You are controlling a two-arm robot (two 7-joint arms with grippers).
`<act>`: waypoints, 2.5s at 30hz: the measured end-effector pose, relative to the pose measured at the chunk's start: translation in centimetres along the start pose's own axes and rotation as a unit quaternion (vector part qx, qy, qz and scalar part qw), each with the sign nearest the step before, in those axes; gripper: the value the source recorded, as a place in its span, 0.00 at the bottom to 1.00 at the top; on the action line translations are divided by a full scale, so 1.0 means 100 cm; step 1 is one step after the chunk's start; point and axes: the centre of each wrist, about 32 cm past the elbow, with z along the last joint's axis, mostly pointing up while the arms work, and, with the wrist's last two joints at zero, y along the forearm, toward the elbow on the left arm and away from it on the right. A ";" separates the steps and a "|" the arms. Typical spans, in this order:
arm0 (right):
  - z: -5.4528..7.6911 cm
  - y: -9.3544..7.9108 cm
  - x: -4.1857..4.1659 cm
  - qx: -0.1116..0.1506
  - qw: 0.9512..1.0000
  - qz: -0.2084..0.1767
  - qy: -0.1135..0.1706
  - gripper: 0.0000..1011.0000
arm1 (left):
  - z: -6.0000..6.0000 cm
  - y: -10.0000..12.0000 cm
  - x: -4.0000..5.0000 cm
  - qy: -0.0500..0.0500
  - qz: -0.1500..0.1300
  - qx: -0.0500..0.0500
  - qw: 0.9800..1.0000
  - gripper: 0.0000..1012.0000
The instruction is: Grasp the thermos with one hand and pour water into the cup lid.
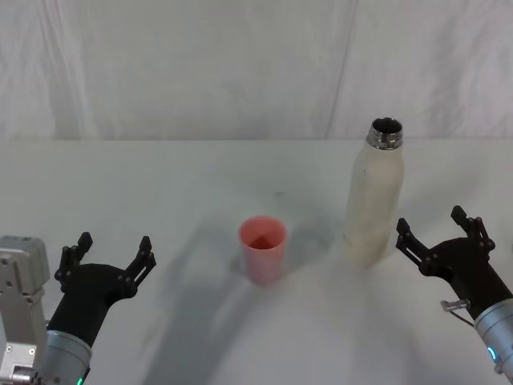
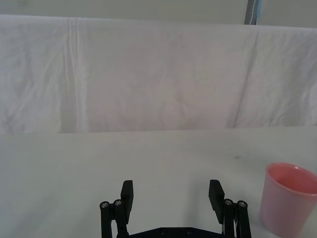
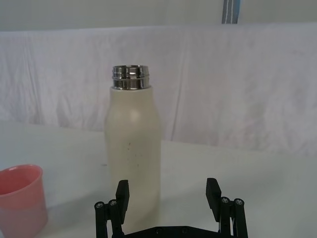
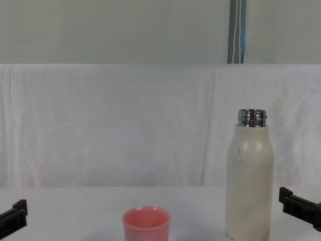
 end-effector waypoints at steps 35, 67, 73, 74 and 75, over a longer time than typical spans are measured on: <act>-0.014 -0.014 -0.0216 -0.004 0.999 0.021 -0.024 0.99 | 0.000 0.000 0.0000 0.000 0.000 0.000 1.000 0.99; -0.015 -0.010 -0.0221 -0.010 0.999 0.027 -0.028 0.99 | 0.000 0.000 0.0000 0.000 0.000 0.000 1.000 0.99; -0.015 -0.010 -0.0228 -0.013 0.999 0.030 -0.021 0.99 | 0.000 0.000 0.0000 0.000 0.000 0.000 1.000 0.99; -0.015 -0.010 -0.0230 -0.013 0.999 0.030 -0.020 0.99 | 0.000 0.000 0.0000 0.000 0.000 0.000 1.000 0.99; -0.015 -0.010 -0.0231 -0.014 0.999 0.030 -0.019 0.99 | 0.000 0.000 0.0000 0.000 0.000 0.000 1.000 0.99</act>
